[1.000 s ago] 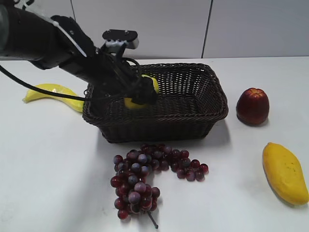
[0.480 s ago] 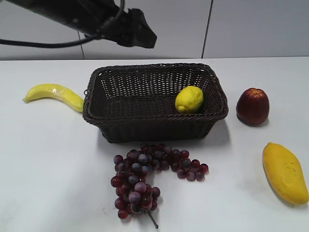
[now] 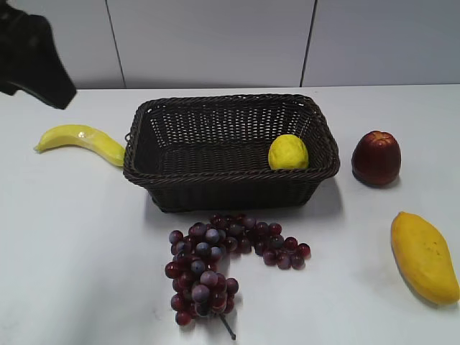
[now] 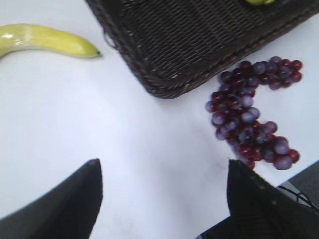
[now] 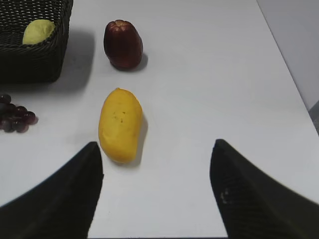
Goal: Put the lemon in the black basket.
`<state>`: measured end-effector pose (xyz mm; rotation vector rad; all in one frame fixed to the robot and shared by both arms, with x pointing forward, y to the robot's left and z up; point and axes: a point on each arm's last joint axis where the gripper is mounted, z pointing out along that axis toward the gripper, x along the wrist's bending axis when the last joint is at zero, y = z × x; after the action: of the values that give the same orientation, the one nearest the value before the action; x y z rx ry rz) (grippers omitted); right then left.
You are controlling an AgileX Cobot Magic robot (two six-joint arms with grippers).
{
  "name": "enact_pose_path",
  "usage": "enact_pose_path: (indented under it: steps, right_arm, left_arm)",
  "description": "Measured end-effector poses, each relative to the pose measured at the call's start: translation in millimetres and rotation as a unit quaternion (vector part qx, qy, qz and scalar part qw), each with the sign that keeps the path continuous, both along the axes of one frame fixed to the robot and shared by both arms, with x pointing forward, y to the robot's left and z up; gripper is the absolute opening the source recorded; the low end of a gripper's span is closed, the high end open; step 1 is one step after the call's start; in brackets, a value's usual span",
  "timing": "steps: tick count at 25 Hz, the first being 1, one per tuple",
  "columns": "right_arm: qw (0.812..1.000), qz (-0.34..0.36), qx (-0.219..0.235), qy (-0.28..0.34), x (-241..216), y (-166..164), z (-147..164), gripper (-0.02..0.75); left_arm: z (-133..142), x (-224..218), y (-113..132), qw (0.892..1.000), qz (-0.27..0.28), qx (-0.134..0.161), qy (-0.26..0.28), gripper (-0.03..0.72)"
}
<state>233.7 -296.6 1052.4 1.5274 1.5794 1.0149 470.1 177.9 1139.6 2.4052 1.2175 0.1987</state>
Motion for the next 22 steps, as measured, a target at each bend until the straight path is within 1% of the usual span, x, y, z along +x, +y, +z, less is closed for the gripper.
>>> enact_pose_path:
  steps: [2, 5, 8, 11, 15, 17, 18, 19, 22]
  right_arm:
    - [1.0, 0.0, 0.0, 0.0, 0, 0, 0, 0.552]
    - [1.0, 0.0, 0.0, 0.0, 0, 0, 0, 0.552]
    - [1.0, 0.0, 0.0, 0.0, 0, 0, 0, 0.552]
    - [1.0, 0.0, 0.0, 0.0, 0, 0, 0, 0.552]
    - [1.0, 0.0, 0.0, 0.0, 0, 0, 0, 0.552]
    - [1.0, 0.0, 0.0, 0.0, 0, 0, 0, 0.552]
    - [1.0, 0.0, 0.0, 0.0, 0, 0, 0, 0.552]
    - [1.0, 0.0, 0.0, 0.0, 0, 0, 0, 0.552]
    - [1.0, 0.0, 0.0, 0.0, 0, 0, 0, 0.552]
  left_arm:
    - [2, -10, 10, 1.0, 0.019, 0.015, -0.011, 0.587]
    - [1, -31, 23, 0.999, 0.038, 0.022, -0.018, 0.587]
    - [-14, -54, 37, 0.998, 0.043, 0.045, -0.012, 0.587]
    - [-35, -78, 57, 0.996, 0.06, 0.072, -0.005, 0.587]
    - [-69, -110, 87, 0.99, 0.111, 0.09, 0.017, 0.587]
    - [-82, -126, 100, 0.985, 0.144, 0.09, 0.022, 0.587]
    - [-87, -134, 104, 0.984, 0.155, 0.086, 0.02, 0.587]
    - [-94, -143, 106, 0.983, 0.164, 0.078, 0.022, 0.587]
    - [-101, -164, 105, 0.984, 0.172, 0.035, 0.006, 0.587]
